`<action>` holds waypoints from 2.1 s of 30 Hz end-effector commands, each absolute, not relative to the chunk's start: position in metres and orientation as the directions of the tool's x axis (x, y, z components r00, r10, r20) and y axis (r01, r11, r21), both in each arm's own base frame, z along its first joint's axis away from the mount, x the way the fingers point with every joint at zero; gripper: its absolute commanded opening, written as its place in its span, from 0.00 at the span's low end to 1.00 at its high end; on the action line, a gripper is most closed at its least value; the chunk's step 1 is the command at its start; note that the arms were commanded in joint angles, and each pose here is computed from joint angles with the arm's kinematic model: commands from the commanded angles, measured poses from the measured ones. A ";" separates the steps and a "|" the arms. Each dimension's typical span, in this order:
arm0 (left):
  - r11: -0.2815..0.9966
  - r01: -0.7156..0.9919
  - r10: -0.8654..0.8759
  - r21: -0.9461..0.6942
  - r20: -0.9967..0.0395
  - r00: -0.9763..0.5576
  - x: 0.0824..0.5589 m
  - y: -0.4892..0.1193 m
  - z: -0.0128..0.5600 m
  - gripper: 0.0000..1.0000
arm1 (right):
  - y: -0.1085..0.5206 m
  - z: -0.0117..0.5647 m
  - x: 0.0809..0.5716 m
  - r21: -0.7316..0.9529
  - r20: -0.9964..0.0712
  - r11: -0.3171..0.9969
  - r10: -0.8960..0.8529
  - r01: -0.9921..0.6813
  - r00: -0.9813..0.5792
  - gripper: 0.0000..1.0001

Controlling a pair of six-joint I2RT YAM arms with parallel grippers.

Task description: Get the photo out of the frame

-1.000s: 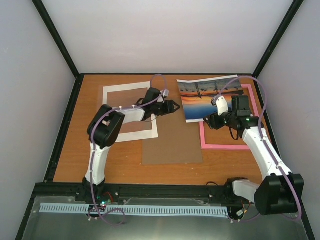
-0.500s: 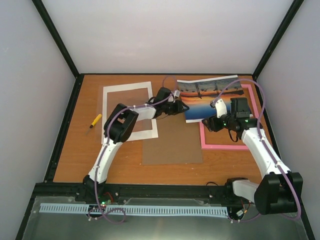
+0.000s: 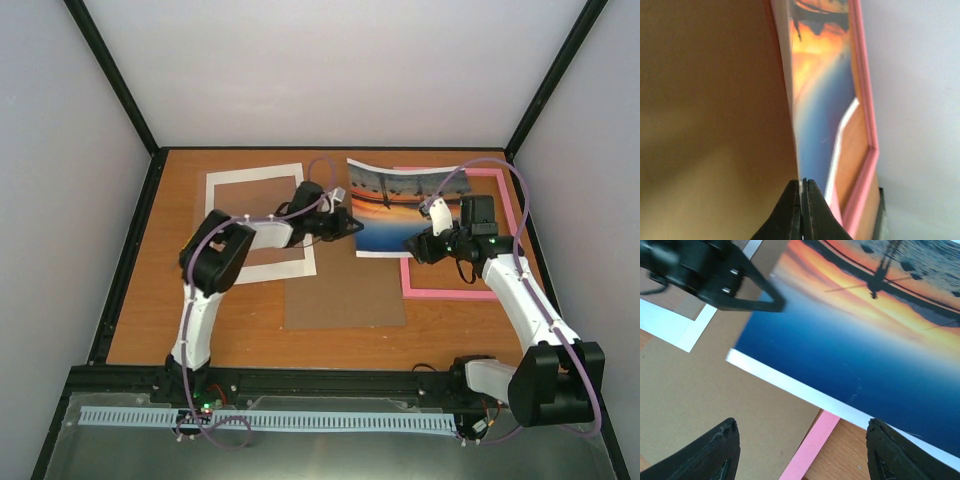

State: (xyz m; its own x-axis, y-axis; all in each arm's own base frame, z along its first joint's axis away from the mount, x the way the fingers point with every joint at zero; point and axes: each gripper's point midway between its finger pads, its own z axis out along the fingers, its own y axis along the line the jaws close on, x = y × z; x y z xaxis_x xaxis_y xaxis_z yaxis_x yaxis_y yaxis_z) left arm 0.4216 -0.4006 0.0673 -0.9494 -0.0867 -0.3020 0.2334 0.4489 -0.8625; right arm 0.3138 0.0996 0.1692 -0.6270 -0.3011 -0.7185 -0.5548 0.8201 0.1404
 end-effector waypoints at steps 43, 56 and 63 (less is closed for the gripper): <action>0.921 -0.027 -0.103 -0.388 -0.174 -0.979 0.283 -0.117 0.083 0.47 | 0.110 0.184 0.307 0.148 -0.758 0.769 -0.316 -0.621 -0.571 0.68; 0.983 -0.010 -0.111 -0.185 -0.542 -0.833 0.342 -0.078 0.157 0.72 | 0.099 0.189 0.314 0.103 -0.768 0.816 -0.298 -0.569 -0.566 0.68; 0.989 -0.066 -0.146 -0.132 -0.810 -0.568 0.365 -0.051 0.215 1.00 | 0.071 0.210 0.330 0.015 -0.817 0.916 -0.219 -0.400 -0.533 0.89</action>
State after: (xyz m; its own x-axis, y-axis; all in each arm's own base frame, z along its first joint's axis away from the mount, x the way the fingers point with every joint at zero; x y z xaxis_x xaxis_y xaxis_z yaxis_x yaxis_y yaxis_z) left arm 0.3430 -0.0734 0.1677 -0.7774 -0.1285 -0.6157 -0.0219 0.9838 -0.1778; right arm 0.3131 0.0954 0.1917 -0.5650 -0.2832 -0.7750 -0.5403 0.8369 0.0880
